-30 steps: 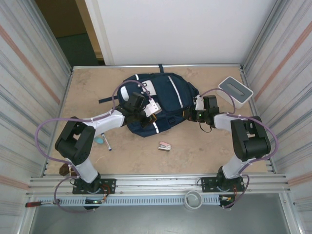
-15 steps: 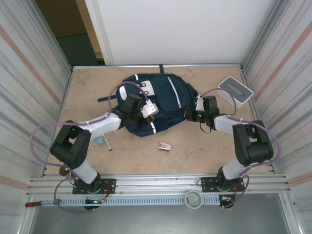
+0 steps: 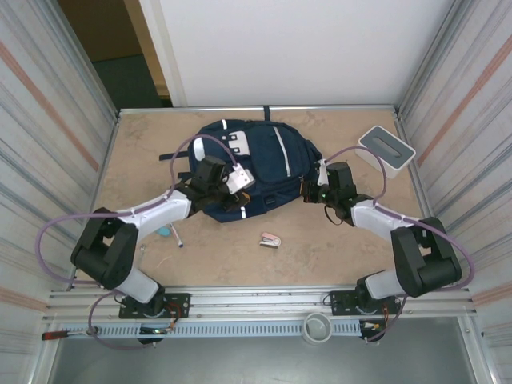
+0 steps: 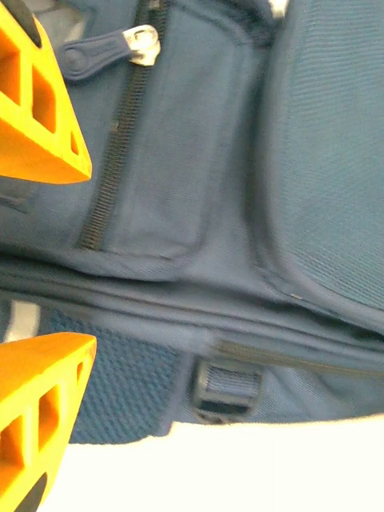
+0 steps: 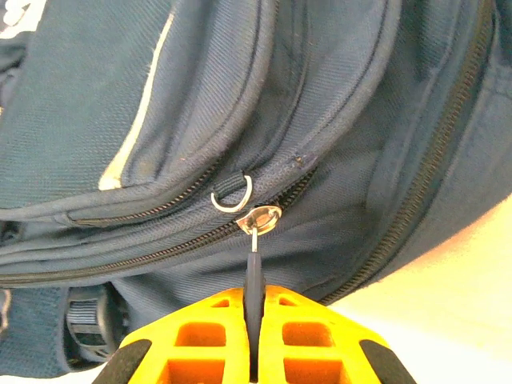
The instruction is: Pack books, pencil case, and school supplies into a backpack
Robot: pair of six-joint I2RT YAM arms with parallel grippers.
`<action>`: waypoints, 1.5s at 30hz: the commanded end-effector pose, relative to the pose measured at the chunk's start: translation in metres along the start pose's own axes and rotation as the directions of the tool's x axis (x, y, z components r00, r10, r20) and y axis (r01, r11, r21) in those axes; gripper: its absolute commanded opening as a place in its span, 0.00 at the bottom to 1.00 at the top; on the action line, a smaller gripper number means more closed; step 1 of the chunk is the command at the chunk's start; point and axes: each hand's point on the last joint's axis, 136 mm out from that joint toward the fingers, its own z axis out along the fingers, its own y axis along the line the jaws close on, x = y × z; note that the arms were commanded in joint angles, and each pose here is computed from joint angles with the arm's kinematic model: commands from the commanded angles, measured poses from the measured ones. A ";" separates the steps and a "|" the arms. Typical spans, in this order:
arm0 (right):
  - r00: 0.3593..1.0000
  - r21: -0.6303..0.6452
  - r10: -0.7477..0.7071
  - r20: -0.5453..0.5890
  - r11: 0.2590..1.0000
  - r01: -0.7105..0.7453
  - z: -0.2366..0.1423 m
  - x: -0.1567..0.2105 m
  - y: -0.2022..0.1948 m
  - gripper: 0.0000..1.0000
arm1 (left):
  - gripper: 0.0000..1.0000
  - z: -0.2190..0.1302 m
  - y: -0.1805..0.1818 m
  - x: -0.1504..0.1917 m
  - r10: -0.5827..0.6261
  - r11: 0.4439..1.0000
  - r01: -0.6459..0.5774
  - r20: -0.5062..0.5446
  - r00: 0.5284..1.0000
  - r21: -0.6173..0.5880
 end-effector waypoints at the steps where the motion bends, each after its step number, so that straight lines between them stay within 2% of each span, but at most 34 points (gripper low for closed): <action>1: 0.998 -0.052 -0.016 0.064 0.998 0.019 -0.013 -0.014 0.020 0.00 | 0.57 -0.008 -0.001 -0.033 0.098 0.993 -0.093 0.069 0.993 -0.067; 8: 0.997 -0.117 -0.011 0.081 0.993 0.020 -0.021 -0.017 0.035 0.00 | 0.64 0.024 -0.023 -0.059 0.232 0.971 -0.230 0.039 0.972 -0.059; 16: 0.996 -0.174 -0.012 0.091 0.984 0.027 -0.029 -0.015 0.050 0.00 | 0.62 0.056 -0.029 -0.075 0.301 0.951 -0.298 0.019 0.954 -0.077; 18: 0.996 -0.178 -0.014 0.086 0.984 0.030 -0.029 -0.013 0.052 0.00 | 0.55 0.060 -0.026 -0.073 0.303 0.949 -0.301 0.009 0.953 -0.093; 22: 0.997 -0.156 -0.026 0.077 0.987 0.038 -0.027 -0.008 0.046 0.00 | 0.34 0.060 -0.022 -0.070 0.310 0.943 -0.308 -0.001 0.951 -0.123; 26: 0.996 -0.076 -0.056 0.066 0.995 0.061 -0.024 -0.004 0.029 0.00 | 0.10 0.055 -0.022 -0.065 0.299 0.949 -0.298 -0.002 0.954 -0.102; 28: 0.996 -0.046 -0.055 0.066 0.997 0.058 -0.024 -0.004 0.022 0.00 | 0.03 0.052 -0.022 -0.061 0.285 0.955 -0.284 -0.005 0.959 -0.083; 30: 0.996 -0.011 -0.051 0.074 0.999 0.051 -0.024 -0.006 0.014 0.00 | 0.00 0.049 -0.021 -0.058 0.272 0.959 -0.271 -0.005 0.962 -0.076; 39: 0.997 0.148 -0.030 0.075 0.989 0.019 -0.024 -0.017 -0.018 0.00 | 0.00 0.024 -0.010 -0.045 0.199 0.978 -0.195 0.044 0.979 -0.067; 45: 0.997 0.120 -0.028 0.078 0.993 0.019 -0.020 -0.026 -0.010 0.00 | 0.00 0.007 0.010 -0.023 0.133 0.986 -0.127 0.046 0.990 -0.110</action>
